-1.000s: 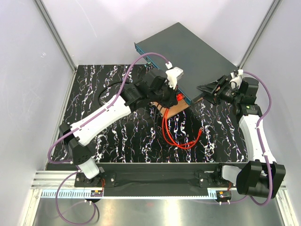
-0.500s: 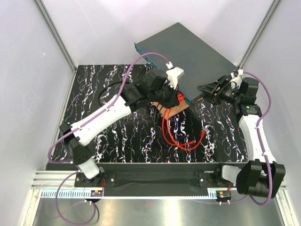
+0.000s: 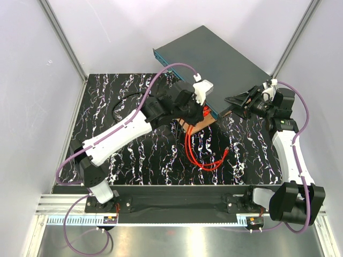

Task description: Insert the plug into the switch port

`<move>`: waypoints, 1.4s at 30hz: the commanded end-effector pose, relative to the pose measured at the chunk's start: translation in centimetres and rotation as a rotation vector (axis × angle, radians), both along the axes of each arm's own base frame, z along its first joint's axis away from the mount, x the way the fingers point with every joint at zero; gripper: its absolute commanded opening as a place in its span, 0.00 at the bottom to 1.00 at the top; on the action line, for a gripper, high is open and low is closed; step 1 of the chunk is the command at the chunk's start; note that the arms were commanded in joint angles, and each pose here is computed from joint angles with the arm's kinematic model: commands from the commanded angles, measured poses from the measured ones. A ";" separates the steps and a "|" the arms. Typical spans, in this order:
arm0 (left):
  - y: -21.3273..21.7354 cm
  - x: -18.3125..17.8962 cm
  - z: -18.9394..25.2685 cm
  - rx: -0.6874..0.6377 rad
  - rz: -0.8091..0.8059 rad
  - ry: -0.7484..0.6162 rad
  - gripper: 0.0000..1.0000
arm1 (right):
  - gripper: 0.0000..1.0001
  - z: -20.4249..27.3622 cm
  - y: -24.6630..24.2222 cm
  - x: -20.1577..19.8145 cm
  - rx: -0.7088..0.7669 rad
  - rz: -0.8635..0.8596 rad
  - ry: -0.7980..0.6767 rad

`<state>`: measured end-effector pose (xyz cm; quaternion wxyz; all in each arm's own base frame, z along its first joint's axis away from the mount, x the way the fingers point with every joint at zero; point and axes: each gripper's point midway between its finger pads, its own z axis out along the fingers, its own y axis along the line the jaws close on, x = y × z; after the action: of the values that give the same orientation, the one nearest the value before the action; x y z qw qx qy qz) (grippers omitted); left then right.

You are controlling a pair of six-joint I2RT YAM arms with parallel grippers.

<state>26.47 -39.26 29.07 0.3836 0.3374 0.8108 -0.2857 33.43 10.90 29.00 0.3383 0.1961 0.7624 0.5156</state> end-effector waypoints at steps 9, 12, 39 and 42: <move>-2.6 3.1 7.2 -0.138 0.032 -0.307 0.00 | 0.00 -1.4 0.6 0.1 -0.039 0.051 -0.022; -2.8 3.2 7.4 -0.140 0.030 -0.309 0.00 | 0.00 -1.4 0.6 0.1 -0.037 0.053 -0.025; -4.1 3.1 8.4 -0.185 -0.015 -0.257 0.20 | 0.00 -0.7 0.6 0.1 -0.055 0.074 -0.053; -2.1 2.3 8.3 -0.170 -0.029 -0.237 0.34 | 0.02 -0.4 0.2 0.5 -0.081 0.061 -0.060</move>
<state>27.25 -39.97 29.28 0.3898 0.3729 0.8057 -0.2447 33.50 10.87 28.95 0.3321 0.1906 0.7619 0.5224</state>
